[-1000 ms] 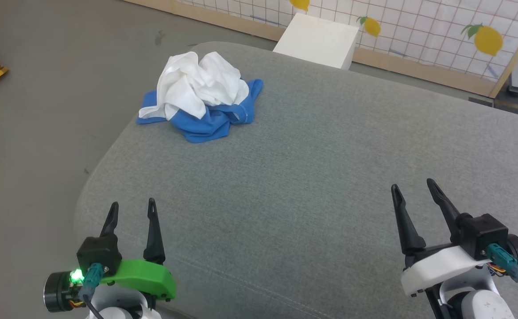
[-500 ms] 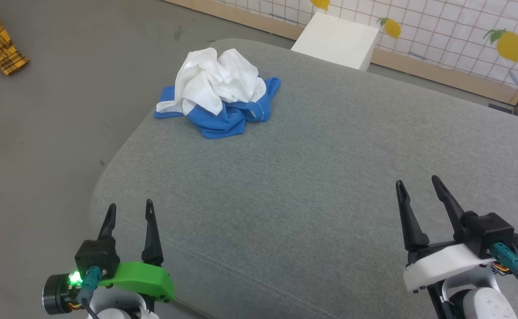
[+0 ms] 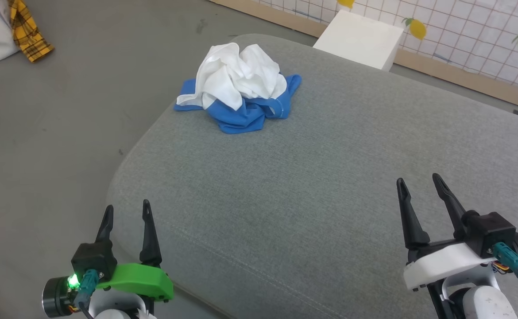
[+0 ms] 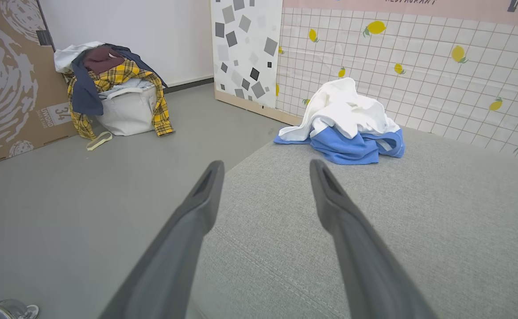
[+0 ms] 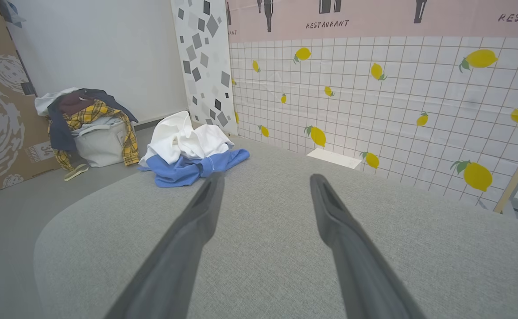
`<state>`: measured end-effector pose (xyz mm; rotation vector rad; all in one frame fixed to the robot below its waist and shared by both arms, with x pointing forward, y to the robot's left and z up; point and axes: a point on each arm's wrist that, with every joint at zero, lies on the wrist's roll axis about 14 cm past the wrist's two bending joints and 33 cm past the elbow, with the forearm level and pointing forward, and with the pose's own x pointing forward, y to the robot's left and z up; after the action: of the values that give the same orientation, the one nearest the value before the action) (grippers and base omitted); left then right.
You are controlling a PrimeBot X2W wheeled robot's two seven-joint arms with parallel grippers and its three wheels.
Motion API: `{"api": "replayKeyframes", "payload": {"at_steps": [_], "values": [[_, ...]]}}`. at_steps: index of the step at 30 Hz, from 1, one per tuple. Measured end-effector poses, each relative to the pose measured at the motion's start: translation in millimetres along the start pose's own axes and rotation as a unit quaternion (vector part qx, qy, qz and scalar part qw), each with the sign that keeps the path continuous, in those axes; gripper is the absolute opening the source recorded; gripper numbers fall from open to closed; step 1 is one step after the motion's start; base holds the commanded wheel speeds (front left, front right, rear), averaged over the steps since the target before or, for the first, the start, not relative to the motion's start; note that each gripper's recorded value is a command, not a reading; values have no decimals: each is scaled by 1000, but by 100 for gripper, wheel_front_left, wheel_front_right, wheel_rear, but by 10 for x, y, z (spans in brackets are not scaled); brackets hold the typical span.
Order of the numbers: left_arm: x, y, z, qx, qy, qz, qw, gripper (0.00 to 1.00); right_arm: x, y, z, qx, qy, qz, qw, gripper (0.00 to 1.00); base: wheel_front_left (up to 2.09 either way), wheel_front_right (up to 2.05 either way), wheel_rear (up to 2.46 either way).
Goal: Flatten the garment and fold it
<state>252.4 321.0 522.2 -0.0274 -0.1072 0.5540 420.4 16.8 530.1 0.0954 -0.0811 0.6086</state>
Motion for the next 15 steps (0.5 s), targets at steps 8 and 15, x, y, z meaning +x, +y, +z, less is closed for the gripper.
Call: {"api": "replayKeyframes", "payload": {"at_steps": [8,15], "values": [[-52,48,-1,0,-4,7,1000,100,48,80,-6,7,-2,12,1000,100,0,0,0],[-84,91,-15,1,-5,14,1000,100,77,121,-21,14,-5,18,1000,100,0,0,0]]}}
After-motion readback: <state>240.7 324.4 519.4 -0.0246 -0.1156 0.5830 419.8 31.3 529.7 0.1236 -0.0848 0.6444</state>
